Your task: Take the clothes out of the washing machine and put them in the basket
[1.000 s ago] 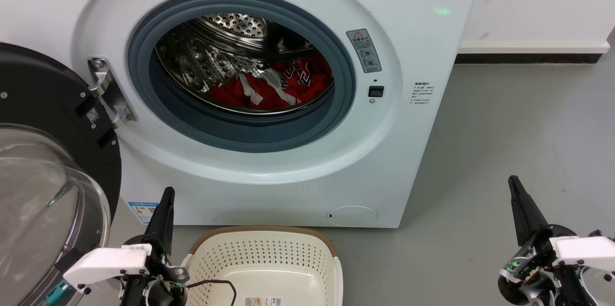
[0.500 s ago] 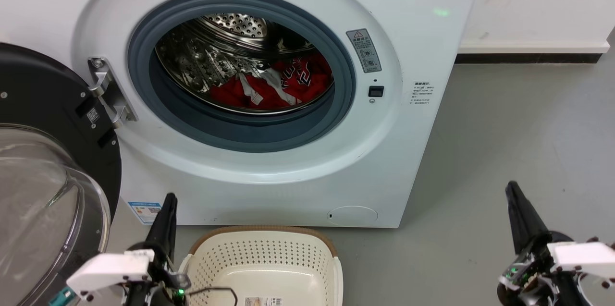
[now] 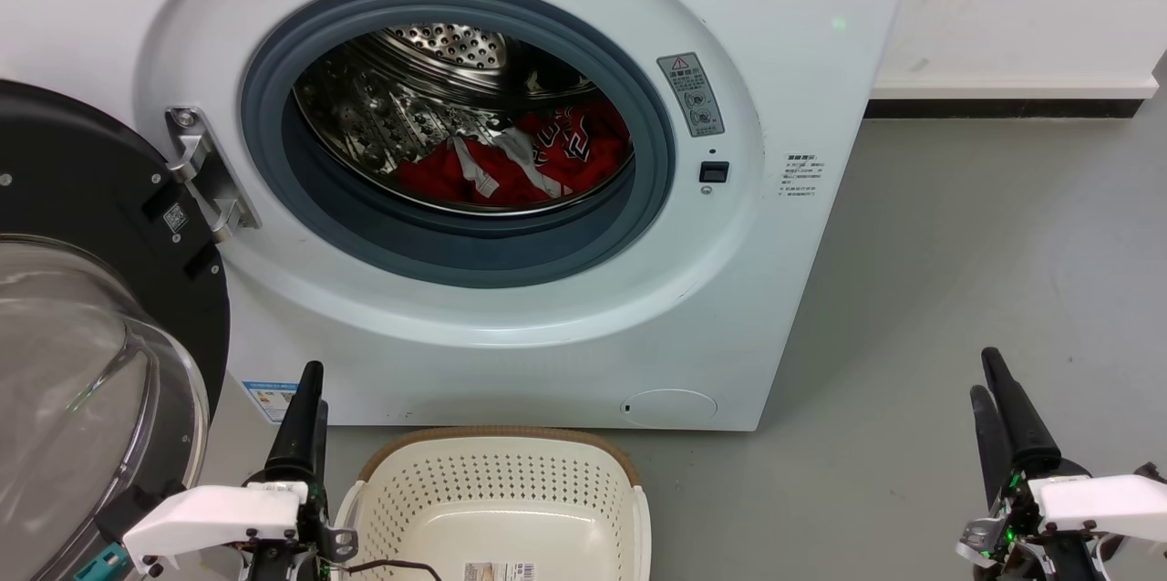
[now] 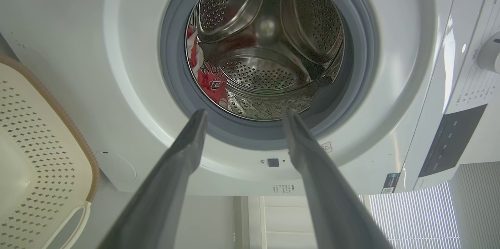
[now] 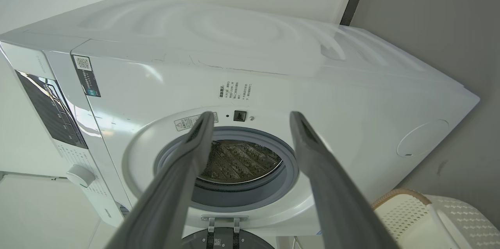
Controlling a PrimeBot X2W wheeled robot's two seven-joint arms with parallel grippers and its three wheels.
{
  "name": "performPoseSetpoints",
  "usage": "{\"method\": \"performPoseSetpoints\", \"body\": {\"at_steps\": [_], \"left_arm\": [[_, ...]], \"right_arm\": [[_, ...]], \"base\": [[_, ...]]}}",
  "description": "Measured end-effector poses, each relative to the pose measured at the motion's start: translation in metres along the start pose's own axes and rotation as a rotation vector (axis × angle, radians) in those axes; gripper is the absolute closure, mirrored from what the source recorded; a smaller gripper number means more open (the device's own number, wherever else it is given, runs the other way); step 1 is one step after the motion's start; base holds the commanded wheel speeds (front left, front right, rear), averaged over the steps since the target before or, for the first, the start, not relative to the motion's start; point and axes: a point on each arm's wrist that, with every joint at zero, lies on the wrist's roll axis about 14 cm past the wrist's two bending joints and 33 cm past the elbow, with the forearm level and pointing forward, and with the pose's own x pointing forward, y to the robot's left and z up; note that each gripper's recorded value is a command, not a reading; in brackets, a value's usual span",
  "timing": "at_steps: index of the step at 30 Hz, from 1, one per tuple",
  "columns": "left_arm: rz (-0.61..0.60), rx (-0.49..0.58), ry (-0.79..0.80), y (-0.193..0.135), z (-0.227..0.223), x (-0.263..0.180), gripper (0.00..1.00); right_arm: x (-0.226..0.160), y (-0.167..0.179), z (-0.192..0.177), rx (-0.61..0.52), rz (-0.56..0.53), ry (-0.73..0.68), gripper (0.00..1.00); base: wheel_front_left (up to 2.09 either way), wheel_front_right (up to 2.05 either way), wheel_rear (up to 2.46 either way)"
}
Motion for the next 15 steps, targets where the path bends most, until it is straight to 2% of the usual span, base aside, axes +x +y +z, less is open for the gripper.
{"method": "performPoseSetpoints", "body": {"at_steps": [15], "left_arm": [[0.006, 0.318, -0.024, -0.01, -0.002, -0.002, 0.0]], "right_arm": [[-0.003, 0.019, -0.002, -0.375, 0.059, -0.013, 0.0]], "base": [[0.0, 0.0, 0.0]]}}
